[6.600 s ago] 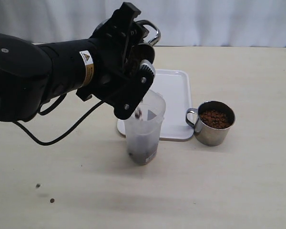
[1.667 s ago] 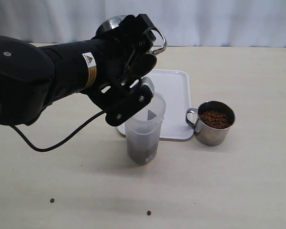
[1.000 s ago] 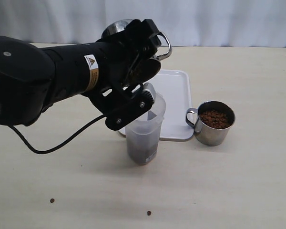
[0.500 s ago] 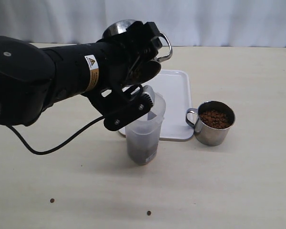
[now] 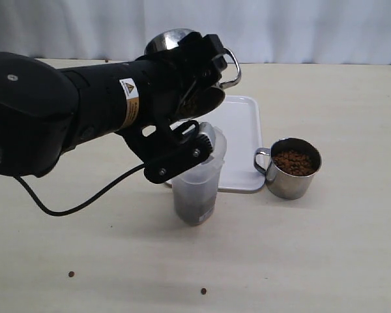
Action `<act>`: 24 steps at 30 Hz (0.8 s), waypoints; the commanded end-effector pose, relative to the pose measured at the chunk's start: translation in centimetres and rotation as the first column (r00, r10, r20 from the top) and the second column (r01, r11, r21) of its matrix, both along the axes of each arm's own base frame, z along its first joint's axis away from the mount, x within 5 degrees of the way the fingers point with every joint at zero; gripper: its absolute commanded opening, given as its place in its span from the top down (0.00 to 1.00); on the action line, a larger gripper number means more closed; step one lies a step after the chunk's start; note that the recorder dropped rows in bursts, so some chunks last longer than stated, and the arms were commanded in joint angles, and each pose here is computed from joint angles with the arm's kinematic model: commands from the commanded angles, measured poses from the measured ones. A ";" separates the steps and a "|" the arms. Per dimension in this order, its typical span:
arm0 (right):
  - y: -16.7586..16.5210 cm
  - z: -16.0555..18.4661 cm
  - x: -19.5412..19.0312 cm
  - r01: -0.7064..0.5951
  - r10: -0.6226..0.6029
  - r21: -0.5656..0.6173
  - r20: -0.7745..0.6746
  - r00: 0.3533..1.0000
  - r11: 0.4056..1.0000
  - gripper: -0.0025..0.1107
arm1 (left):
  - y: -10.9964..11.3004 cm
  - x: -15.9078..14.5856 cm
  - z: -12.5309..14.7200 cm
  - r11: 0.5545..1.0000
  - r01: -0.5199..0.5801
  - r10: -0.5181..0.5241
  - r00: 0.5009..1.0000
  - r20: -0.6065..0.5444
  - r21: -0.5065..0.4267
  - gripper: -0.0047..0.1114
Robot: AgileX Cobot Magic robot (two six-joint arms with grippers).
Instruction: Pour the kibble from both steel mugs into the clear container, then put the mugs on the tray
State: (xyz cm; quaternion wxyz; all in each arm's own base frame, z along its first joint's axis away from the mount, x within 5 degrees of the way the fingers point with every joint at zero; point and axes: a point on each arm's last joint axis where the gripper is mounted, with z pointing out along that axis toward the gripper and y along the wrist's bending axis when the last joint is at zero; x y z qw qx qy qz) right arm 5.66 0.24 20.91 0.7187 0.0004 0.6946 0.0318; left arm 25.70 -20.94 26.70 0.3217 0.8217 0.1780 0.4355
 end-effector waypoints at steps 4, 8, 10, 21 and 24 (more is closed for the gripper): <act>0.0 0.1 0.0 -0.004 0.004 -0.003 0.014 1.000 1.000 0.94 | -0.2 -0.1 0.6 1.000 -0.009 0.009 1.000 0.021 -0.009 0.96; 0.0 0.1 0.0 -0.004 0.004 -0.003 0.014 1.000 1.000 0.94 | -0.1 0.0 0.6 1.000 -0.014 0.014 1.000 0.026 -0.004 0.96; 0.0 0.1 0.0 -0.004 0.004 -0.003 0.014 1.000 1.000 0.94 | 0.0 0.0 0.7 1.000 -0.024 0.023 0.999 0.038 0.010 0.96; 0.0 0.1 0.0 -0.004 0.004 -0.003 0.014 1.000 1.000 0.94 | 0.2 0.1 0.7 0.999 -0.034 0.031 0.998 0.060 0.040 0.96; 0.0 0.1 0.0 -0.004 0.004 -0.003 0.014 1.000 1.000 0.94 | 0.2 0.1 0.7 0.999 -0.029 0.026 0.998 0.062 0.046 0.96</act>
